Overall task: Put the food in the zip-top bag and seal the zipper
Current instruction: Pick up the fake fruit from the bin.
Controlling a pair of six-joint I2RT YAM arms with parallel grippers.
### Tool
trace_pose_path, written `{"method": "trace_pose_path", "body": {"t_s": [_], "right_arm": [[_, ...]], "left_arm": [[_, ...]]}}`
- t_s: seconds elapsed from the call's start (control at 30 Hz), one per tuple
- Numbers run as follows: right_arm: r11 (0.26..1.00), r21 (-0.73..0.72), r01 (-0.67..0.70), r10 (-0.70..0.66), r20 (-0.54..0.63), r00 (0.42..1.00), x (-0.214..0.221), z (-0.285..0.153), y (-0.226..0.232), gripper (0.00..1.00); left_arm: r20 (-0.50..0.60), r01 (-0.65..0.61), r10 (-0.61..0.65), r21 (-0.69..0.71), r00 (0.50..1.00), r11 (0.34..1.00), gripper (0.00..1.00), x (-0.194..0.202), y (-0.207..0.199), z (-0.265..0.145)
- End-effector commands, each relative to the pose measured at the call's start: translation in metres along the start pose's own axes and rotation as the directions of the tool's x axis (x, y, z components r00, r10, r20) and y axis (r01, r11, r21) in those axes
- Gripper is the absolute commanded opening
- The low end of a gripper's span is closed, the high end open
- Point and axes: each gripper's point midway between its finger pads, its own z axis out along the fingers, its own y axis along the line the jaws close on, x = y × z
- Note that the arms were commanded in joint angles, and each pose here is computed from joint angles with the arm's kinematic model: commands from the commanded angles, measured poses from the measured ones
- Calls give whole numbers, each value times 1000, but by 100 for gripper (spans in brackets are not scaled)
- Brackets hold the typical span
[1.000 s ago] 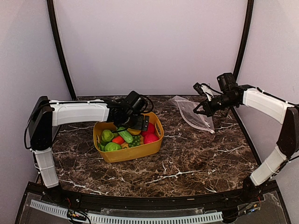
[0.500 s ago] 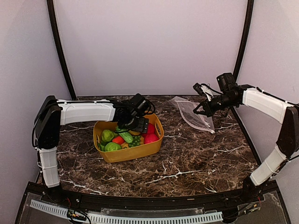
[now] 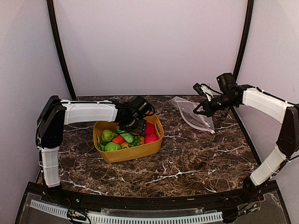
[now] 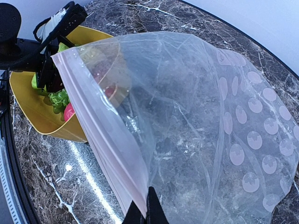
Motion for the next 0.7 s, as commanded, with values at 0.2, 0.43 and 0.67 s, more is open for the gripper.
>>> {"method": "trace_pose_path", "body": {"t_s": [0.2, 0.43, 0.67], "right_arm": [[1000, 0, 31, -31, 14, 999, -9, -5, 5, 0], [999, 29, 46, -46, 4, 999, -12, -7, 0, 0], [981, 181, 65, -68, 11, 998, -32, -38, -25, 0]], "left_arm": [[43, 27, -28, 31, 999, 999, 64, -23, 4, -30], [107, 31, -41, 97, 993, 995, 61, -41, 3, -66], [190, -21, -16, 192, 982, 981, 60, -54, -13, -109]]}}
